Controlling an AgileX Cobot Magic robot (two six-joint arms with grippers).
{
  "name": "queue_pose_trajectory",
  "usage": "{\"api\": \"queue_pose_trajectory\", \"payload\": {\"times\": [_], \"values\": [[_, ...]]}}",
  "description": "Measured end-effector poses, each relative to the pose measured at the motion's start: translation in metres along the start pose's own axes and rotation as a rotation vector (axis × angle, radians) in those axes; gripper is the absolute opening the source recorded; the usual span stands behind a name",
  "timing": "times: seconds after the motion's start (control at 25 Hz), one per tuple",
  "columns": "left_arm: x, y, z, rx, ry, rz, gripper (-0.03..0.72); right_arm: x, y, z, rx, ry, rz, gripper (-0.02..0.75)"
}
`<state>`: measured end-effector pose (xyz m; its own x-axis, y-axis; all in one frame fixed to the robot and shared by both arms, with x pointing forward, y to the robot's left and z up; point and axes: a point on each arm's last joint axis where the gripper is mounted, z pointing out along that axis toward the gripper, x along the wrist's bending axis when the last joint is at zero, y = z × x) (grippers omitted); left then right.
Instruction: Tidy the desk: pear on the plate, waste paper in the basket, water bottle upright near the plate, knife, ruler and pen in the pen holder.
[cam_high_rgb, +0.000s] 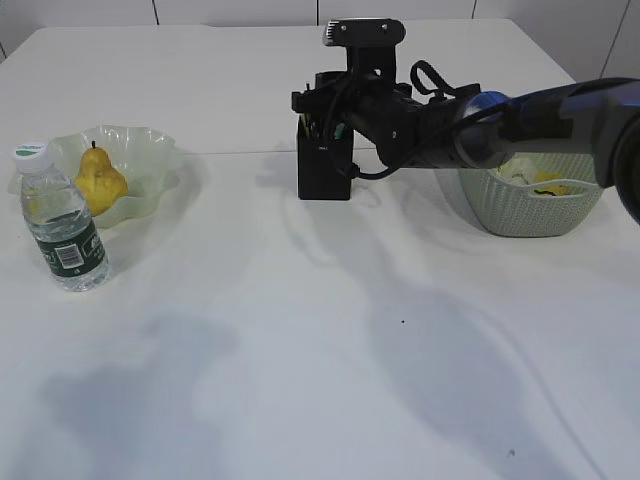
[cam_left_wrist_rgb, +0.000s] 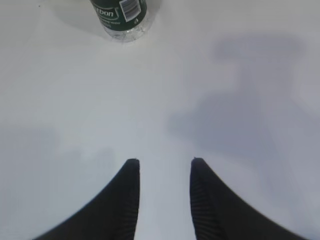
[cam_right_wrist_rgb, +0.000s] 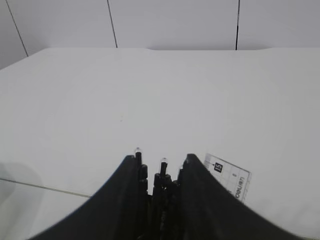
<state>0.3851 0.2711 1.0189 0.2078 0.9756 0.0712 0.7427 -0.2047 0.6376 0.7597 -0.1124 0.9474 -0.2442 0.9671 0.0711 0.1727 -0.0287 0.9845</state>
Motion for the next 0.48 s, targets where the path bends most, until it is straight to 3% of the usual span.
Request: {"api": "queue_pose_trajectory", "payload": {"times": [0.24,0.48], "values": [[0.0,0.003,0.0,-0.037,-0.002,0.003,0.237,0.001,-0.002,-0.001,0.055,0.012,-0.001,0.266],[-0.001,0.007,0.0,-0.079,-0.007,0.003,0.237,0.006,0.037,-0.015,0.06,0.04,-0.022,0.266]]}}
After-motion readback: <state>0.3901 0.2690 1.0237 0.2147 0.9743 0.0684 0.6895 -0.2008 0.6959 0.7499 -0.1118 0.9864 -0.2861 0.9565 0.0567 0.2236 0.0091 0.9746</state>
